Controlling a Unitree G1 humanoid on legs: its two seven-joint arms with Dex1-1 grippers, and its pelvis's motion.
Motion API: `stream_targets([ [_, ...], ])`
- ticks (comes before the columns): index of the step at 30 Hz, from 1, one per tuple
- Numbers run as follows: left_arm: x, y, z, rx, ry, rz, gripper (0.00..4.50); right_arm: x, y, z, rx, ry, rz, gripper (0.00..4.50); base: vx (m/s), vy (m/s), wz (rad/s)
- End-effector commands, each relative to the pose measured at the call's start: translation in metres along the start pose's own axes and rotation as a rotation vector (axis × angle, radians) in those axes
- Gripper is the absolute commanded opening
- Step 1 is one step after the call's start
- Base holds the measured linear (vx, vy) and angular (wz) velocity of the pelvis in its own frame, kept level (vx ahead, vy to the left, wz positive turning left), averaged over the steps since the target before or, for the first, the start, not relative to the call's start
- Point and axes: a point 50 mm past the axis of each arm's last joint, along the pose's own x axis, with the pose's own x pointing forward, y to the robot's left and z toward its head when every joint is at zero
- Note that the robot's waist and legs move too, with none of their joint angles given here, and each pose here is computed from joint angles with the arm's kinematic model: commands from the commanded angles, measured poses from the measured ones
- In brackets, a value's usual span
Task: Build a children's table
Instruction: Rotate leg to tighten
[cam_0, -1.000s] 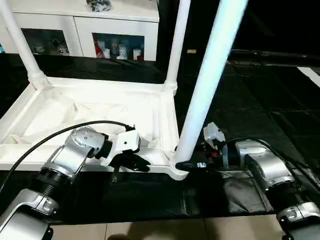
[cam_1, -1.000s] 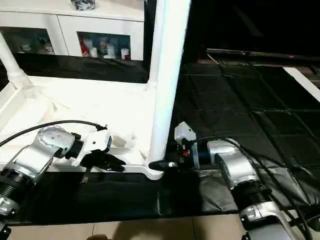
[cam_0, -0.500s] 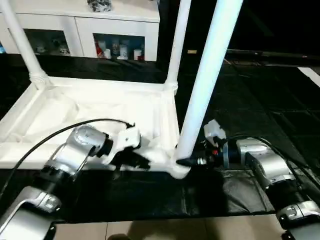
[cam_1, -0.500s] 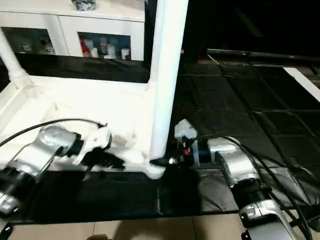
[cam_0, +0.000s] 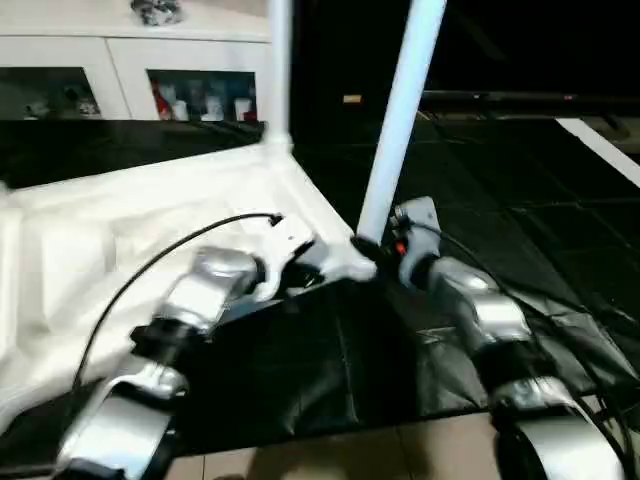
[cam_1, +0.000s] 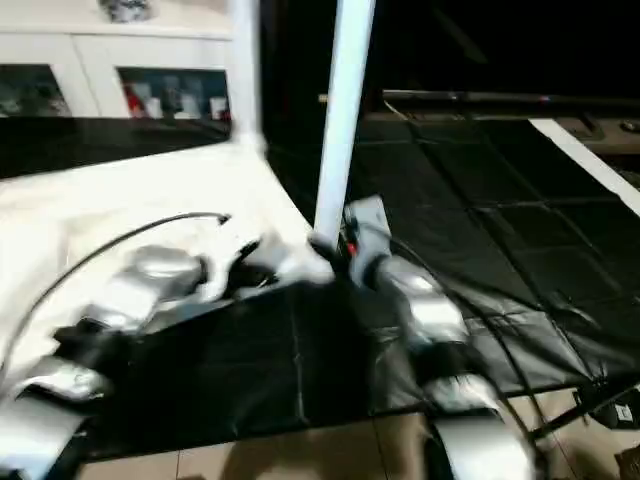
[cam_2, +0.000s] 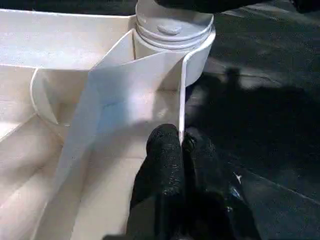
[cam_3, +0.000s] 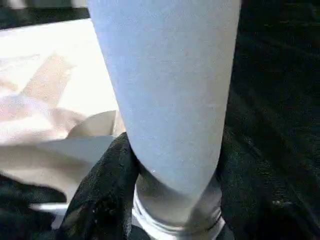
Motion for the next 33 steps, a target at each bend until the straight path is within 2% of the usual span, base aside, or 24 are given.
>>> stream_targets([
  [1, 0.011, -0.016, 0.045, 0.09, -0.143, -0.041, 0.0, 0.015, 0.041, -0.025, 0.098, 0.079, 0.138, 2.67, 0.0, 0.0, 0.0],
  [4, 0.009, -0.014, 0.041, 0.111, -0.119, -0.039, 0.0, 0.012, 0.036, -0.025, 0.077, 0.072, 0.143, 2.89, 0.0, 0.0, 0.0],
  [11, -0.005, -0.001, 0.02, 0.197, -0.055, -0.069, 0.0, -0.01, 0.011, -0.031, -0.047, 0.078, 0.197, 3.52, 0.0, 0.0, 0.0],
  [12, -0.012, 0.002, 0.013, 0.221, -0.042, -0.107, 0.0, -0.021, 0.002, -0.028, -0.097, 0.073, 0.236, 3.57, 0.0, 0.0, 0.0],
  [14, -0.016, 0.003, 0.01, 0.23, -0.039, -0.13, 0.0, -0.026, -0.001, -0.027, -0.125, 0.07, 0.262, 3.63, 0.0, 0.0, 0.0],
  [15, -0.024, 0.003, 0.003, 0.261, -0.036, -0.195, 0.0, -0.039, -0.011, -0.022, -0.175, 0.065, 0.31, 3.74, 0.0, 0.0, 0.0],
  [18, -0.037, 0.0, -0.005, 0.332, -0.031, -0.322, 0.0, -0.059, -0.021, -0.011, -0.214, 0.048, 0.424, 4.03, 0.0, 0.0, 0.0],
  [21, -0.042, -0.002, -0.008, 0.349, -0.028, -0.386, 0.0, -0.068, -0.022, -0.006, -0.213, 0.046, 0.494, 4.2, 0.0, 0.0, 0.0],
  [26, -0.053, -0.004, -0.017, 0.37, 0.032, -0.522, 0.0, -0.086, -0.016, -0.003, -0.256, 0.126, 0.728, 4.2, 0.0, 0.0, 0.0],
  [30, -0.056, -0.006, -0.02, 0.39, 0.057, -0.579, 0.0, -0.085, -0.012, -0.006, -0.271, 0.168, 0.799, 4.2, 0.0, 0.0, 0.0],
  [33, -0.055, -0.01, -0.018, 0.401, 0.05, -0.614, 0.0, -0.078, -0.006, -0.008, -0.272, 0.196, 0.825, 3.86, 0.0, 0.0, 0.0],
])
